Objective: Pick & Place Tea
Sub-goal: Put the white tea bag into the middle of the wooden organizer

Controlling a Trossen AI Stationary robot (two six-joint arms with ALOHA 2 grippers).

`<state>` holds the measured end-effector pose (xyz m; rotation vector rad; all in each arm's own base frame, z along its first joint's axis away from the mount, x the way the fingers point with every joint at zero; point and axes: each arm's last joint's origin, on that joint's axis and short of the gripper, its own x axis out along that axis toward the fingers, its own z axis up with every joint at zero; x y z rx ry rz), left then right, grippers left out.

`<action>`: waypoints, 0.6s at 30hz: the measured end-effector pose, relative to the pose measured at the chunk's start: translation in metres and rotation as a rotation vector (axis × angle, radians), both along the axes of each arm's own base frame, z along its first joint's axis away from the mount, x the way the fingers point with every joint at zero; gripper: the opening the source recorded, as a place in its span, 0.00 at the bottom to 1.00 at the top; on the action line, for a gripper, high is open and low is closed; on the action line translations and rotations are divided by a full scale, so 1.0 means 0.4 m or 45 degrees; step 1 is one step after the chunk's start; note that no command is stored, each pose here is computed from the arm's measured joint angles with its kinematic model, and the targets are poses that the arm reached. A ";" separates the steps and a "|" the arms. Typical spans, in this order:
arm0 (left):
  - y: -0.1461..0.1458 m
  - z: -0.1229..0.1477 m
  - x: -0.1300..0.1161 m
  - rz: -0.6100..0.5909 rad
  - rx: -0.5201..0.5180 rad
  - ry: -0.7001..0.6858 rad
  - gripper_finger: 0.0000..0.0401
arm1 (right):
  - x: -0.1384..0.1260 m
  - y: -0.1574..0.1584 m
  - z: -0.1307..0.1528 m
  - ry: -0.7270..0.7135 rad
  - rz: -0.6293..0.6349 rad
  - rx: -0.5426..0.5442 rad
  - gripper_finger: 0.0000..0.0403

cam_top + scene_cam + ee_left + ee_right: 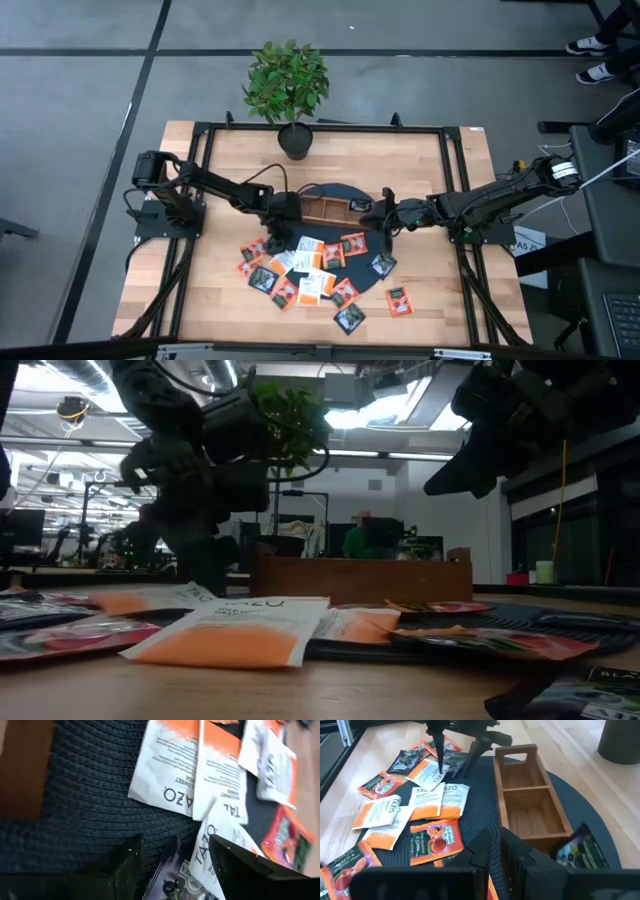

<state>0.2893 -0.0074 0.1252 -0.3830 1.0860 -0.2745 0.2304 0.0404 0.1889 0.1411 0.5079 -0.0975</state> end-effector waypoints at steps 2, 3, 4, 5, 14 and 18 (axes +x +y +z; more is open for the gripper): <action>-0.003 0.000 -0.002 -0.032 -0.018 -0.003 0.56 | 0.000 0.000 0.000 0.000 0.000 0.000 0.10; -0.003 0.000 -0.002 -0.036 -0.018 -0.002 0.56 | 0.000 0.000 0.000 0.000 0.000 -0.001 0.10; -0.003 0.000 -0.003 -0.042 -0.014 -0.004 0.56 | 0.000 0.000 0.000 0.000 0.001 -0.001 0.10; -0.003 0.000 -0.003 -0.051 -0.010 -0.006 0.56 | 0.000 0.000 0.000 0.000 0.001 -0.001 0.10; -0.003 0.005 -0.009 -0.078 0.005 -0.008 0.56 | 0.000 0.000 0.000 0.000 0.002 -0.004 0.10; -0.003 0.017 -0.016 -0.078 0.005 0.014 0.56 | -0.001 0.000 -0.002 0.009 0.002 -0.006 0.10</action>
